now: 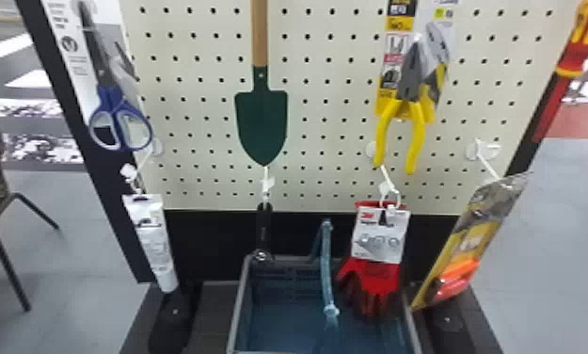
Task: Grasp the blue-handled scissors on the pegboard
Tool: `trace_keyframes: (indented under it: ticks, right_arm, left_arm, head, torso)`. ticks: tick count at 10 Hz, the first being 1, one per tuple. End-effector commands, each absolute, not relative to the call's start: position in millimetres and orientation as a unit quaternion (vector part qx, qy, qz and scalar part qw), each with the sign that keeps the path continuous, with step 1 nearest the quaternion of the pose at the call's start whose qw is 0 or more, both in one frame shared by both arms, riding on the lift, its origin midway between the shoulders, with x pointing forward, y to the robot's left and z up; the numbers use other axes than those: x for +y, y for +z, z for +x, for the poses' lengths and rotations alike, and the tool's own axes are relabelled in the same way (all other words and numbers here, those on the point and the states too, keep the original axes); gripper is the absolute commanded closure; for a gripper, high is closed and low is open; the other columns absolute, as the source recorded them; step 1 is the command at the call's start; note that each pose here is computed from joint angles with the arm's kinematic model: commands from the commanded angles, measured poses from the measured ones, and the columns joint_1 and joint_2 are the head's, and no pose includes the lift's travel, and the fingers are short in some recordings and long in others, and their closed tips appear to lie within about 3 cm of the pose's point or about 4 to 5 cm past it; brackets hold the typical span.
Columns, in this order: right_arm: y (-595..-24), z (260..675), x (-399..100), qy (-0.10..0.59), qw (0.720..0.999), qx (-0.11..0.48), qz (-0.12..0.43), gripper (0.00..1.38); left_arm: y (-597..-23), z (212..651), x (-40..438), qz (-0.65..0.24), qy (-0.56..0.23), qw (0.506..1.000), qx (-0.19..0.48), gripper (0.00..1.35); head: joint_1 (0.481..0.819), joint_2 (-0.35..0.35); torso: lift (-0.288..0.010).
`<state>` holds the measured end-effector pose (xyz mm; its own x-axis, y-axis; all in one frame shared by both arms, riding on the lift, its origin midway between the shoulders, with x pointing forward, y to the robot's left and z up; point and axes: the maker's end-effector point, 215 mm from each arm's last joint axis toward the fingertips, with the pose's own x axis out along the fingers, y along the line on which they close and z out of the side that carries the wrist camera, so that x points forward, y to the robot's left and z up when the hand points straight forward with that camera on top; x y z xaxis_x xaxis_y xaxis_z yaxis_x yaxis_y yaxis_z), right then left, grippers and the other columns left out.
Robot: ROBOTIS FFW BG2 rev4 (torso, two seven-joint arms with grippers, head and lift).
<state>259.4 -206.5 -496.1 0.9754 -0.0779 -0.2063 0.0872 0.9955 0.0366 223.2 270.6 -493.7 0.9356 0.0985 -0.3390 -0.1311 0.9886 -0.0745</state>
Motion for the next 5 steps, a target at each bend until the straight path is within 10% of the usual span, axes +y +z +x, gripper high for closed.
trace_keyframes:
  ticks: [1,5]
  right_arm:
    - [-497.2,258.0,-206.6,-0.042,0.993,0.105,0.023,0.16]
    - [-497.8,257.0,-206.3,-0.042,0.993,0.106,0.023,0.16]
  left_arm:
    - [-494.1,222.6,270.7,-0.050,0.060,0.982,0.170,0.12]
    - [-494.5,222.4,270.7,-0.050,0.060,0.982,0.171,0.12]
  head:
    - [0.549,0.000]
    - [0.549,0.000]
  torso:
    - [-0.100]
    - [-0.100]
